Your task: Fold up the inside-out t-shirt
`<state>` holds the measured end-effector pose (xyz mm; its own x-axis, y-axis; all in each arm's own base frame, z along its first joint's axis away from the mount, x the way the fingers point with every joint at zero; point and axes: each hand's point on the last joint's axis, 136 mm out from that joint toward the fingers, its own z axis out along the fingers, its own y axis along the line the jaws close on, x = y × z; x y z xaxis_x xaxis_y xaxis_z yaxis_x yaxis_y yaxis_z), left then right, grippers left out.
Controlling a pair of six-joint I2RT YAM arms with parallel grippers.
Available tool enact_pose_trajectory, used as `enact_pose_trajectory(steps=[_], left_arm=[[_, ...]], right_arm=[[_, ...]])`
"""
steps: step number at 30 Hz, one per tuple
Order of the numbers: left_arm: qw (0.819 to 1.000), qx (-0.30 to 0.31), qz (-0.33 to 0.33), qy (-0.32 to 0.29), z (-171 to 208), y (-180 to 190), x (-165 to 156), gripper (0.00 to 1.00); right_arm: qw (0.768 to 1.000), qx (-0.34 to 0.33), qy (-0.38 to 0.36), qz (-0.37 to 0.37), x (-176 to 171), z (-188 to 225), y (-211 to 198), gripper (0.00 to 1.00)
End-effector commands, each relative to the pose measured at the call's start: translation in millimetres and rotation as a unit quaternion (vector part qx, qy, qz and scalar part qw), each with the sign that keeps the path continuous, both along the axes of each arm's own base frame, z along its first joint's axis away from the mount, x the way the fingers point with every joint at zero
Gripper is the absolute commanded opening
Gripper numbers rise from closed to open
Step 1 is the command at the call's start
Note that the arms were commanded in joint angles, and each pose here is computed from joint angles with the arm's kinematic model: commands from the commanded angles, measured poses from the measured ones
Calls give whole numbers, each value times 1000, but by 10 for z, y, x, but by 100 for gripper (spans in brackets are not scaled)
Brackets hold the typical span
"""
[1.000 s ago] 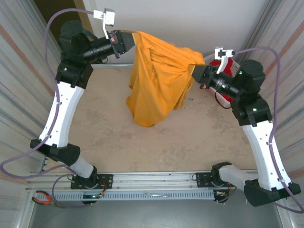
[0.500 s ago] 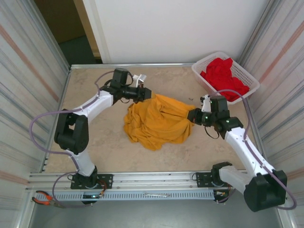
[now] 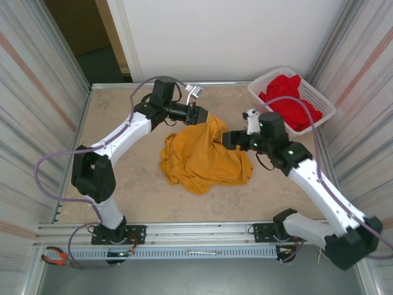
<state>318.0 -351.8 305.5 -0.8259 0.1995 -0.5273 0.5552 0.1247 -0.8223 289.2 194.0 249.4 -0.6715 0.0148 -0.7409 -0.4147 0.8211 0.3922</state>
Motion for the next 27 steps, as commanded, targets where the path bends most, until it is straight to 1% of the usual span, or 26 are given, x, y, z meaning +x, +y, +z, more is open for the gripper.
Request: enact_pose_trajectory(steps=[1,2,3,4,6,7,8,9,10,12,13,14,15,18,20,22,24,25,26,27], left_arm=[[999,-18,-29,-24,229,5,-132,0],[999,-20,-31,-25,245,7,-141,0],[999,-21,-33,-27,258,9,-147,0],[999,-20,-33,-29,259,9,-153,0],[999,-7,-19,-30,209,34,-80,0],[1000,11,4,-27,138,67,24,0],[999,26,26,-25,79,112,130,0],[997,42,56,-22,-1,173,280,1],[994,59,90,-17,-90,249,445,11],[985,84,151,-15,-230,416,724,20],[979,97,180,-14,-305,503,831,27],[973,108,203,-12,-370,579,892,32],[967,119,226,-15,-413,660,927,34],[949,149,274,-39,-461,806,794,45],[937,174,295,-71,-477,839,574,49],[918,205,321,-111,-512,860,331,52],[894,224,358,-150,-553,868,79,54],[879,233,380,-170,-586,884,-26,54],[860,239,404,-199,-596,912,-133,55],[848,236,412,-236,-559,855,-284,57]], right_arm=[[998,-45,-29,27,250,-133,119,82],[998,-50,-28,33,308,-190,159,80],[997,-56,-23,39,366,-261,192,74],[997,-58,-15,45,412,-308,225,60],[997,-51,1,60,439,-351,265,19],[997,-44,6,66,421,-344,276,3],[997,-36,9,72,391,-322,286,0],[997,-24,13,79,339,-300,290,0],[996,-9,16,84,291,-262,292,0],[995,23,26,93,197,-202,300,0],[994,34,31,95,155,-183,300,0],[994,43,36,96,124,-177,299,0],[993,53,44,94,92,-173,294,0],[992,72,54,90,26,-171,282,0],[991,80,62,88,3,-187,284,0],[990,89,71,87,2,-193,298,0],[989,87,81,84,12,-221,310,0],[990,86,84,78,28,-238,299,0],[990,85,88,73,42,-254,293,0],[990,81,91,65,60,-269,274,0]])
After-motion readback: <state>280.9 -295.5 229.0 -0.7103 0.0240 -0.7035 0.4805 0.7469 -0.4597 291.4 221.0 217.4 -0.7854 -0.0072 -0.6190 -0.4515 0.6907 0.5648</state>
